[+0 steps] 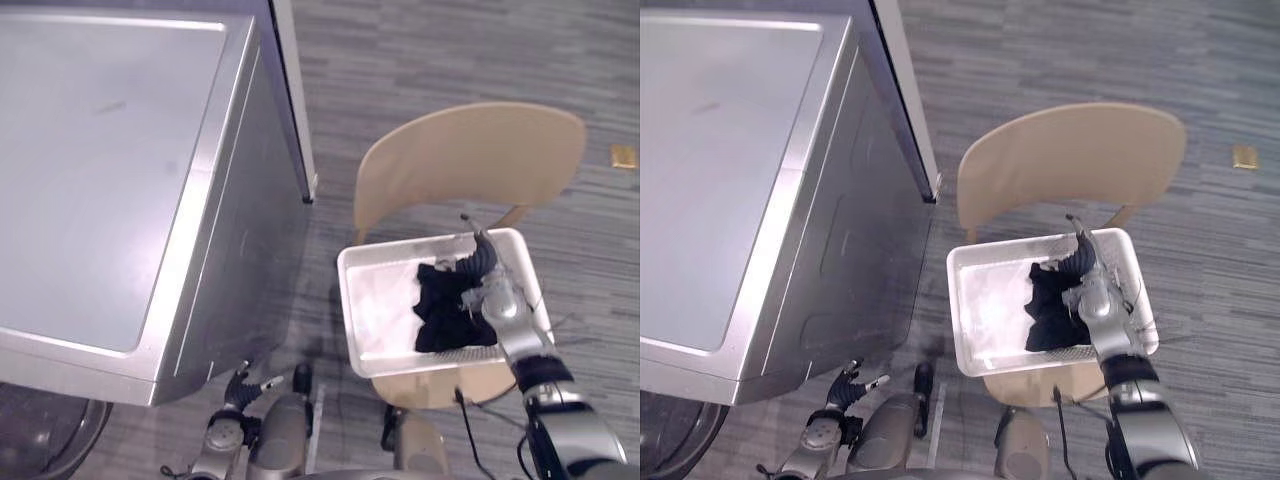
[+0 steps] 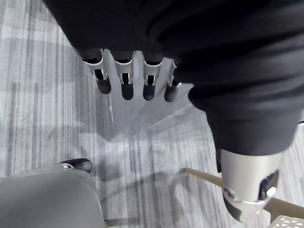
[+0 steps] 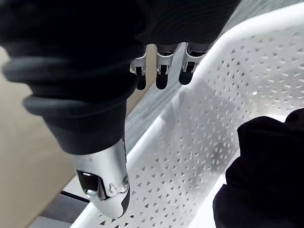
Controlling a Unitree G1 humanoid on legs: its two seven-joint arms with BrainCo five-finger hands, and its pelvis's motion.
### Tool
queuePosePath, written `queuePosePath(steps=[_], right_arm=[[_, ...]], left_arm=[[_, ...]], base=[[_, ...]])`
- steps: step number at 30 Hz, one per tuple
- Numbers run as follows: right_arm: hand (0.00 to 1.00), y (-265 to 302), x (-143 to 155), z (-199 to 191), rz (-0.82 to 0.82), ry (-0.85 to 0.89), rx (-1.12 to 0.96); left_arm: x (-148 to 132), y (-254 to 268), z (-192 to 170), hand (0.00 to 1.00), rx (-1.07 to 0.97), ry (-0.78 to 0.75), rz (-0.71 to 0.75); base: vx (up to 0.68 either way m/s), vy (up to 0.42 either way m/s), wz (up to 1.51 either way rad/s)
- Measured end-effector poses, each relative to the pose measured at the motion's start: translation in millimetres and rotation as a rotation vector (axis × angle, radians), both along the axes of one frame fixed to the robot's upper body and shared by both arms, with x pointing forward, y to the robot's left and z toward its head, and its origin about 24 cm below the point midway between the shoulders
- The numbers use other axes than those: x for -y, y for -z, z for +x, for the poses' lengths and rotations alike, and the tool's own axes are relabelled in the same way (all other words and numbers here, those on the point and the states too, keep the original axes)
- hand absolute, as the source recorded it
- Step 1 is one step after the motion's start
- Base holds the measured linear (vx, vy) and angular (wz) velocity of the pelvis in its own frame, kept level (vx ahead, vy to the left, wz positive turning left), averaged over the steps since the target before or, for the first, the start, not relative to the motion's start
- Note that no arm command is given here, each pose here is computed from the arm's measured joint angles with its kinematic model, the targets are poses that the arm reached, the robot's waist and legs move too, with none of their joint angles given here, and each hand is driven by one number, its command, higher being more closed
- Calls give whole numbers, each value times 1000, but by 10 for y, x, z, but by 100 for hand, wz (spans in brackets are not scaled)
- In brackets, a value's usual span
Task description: Pick up the laundry basket with both hands and put the clothes into the washing machine.
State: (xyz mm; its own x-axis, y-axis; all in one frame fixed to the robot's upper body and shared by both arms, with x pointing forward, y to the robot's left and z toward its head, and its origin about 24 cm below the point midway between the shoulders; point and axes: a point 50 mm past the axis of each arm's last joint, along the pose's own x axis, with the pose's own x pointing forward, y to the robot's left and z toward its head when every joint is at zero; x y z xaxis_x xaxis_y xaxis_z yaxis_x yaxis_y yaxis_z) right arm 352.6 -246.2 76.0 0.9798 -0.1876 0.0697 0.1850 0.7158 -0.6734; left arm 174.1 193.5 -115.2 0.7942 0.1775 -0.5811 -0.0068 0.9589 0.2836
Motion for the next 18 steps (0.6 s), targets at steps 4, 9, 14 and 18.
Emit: queuePosePath(steps=[4, 9, 14, 18], right_arm=[[0, -134, 125, 90, -23, 82, 11], [0, -173, 180, 104, -24, 144, 30], [0, -338, 208, 117, -36, 207, 108], [0, -389, 266, -9, -48, 241, 194]], left_arm=[[111, -32, 119, 0, 28, -17, -26], [218, -53, 190, 0, 48, -48, -64], [335, -86, 305, 0, 64, -44, -100], [496, -107, 349, 0, 73, 1, -123]], base=[[8, 6, 0], [47, 27, 0], [36, 44, 3], [11, 110, -2]])
